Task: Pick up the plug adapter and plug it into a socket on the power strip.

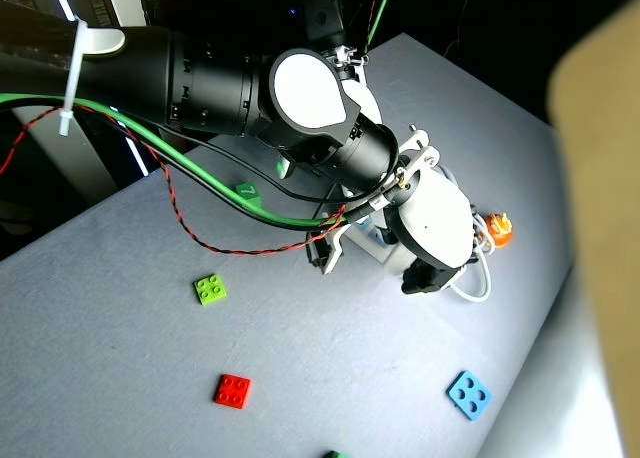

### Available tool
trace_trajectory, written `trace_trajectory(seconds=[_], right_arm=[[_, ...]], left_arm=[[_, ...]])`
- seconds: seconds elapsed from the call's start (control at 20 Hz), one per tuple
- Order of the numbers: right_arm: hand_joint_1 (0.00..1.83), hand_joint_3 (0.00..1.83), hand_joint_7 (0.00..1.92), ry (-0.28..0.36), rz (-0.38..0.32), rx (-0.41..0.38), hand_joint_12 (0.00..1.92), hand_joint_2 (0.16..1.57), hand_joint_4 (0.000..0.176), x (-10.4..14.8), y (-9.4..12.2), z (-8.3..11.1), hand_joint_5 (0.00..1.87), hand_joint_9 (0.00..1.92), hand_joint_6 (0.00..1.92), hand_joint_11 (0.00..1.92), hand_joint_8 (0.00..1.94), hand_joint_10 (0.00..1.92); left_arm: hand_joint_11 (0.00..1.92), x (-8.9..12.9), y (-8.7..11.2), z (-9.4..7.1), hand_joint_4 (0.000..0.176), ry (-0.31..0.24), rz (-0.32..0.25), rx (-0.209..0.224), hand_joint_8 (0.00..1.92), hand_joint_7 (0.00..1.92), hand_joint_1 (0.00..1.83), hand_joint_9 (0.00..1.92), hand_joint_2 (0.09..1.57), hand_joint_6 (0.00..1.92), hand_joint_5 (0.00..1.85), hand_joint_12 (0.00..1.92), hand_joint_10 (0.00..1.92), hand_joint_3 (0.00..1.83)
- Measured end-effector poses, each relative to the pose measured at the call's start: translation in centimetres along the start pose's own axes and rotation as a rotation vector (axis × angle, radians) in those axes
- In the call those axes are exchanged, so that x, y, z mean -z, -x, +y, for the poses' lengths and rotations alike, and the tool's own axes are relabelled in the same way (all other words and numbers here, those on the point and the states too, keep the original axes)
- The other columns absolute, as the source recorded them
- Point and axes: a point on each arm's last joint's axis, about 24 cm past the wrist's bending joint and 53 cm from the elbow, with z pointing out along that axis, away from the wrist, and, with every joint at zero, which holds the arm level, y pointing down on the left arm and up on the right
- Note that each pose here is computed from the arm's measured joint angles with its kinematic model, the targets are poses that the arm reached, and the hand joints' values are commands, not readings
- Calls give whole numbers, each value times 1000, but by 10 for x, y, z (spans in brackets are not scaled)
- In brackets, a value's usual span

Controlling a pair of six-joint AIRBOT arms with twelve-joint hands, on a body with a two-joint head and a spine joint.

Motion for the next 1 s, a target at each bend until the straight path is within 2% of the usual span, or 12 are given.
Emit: trace_trajectory(seconds=[0.2, 0.3, 0.45, 0.65, 0.75, 1.0], right_arm=[[1239, 1, 1159, 1, -5, -3, 690, 1083, 0, -2, 1, 2, 959, 1273, 1011, 979, 702, 0], [1234, 1, 1127, 6, -17, 9, 703, 1096, 0, -2, 3, 4, 936, 1253, 1048, 957, 756, 3], [1248, 0, 1206, 12, -23, 18, 681, 1067, 0, -3, 4, 4, 997, 1276, 942, 990, 624, 6], [1250, 0, 1220, 7, -15, 7, 668, 1061, 0, -3, -1, 1, 1006, 1276, 931, 995, 594, 3], [1250, 1, 1207, 6, -17, 2, 671, 1066, 0, -4, -1, 1, 992, 1284, 930, 1000, 642, 3], [1254, 0, 1246, 4, -18, -10, 651, 1055, 0, -6, 0, 0, 1015, 1292, 910, 1018, 553, 0]], left_arm=[[11, 0, 0, 0, 0, -1, 0, -1, 9, 39, 0, 40, 1145, 3, 9, 5, 9, 0], [8, 0, 0, 0, 0, 0, 0, -4, 4, 32, 0, 33, 1147, 2, 7, 4, 4, 0], [10, 0, 0, 0, 0, -1, 2, -6, 6, 23, 0, 24, 1151, 0, 0, 4, 6, 1], [10, 0, 0, 0, 0, -1, 2, -7, 7, 31, 0, 30, 1155, 0, 1, 5, 7, 2], [14, 0, 0, 0, 0, -1, 2, -7, 2, 27, 0, 30, 1155, 0, 0, 8, 4, 1], [2, 0, 0, -1, 0, -3, 2, -6, 1, 25, 0, 23, 1156, 0, 0, 4, 0, 1]])
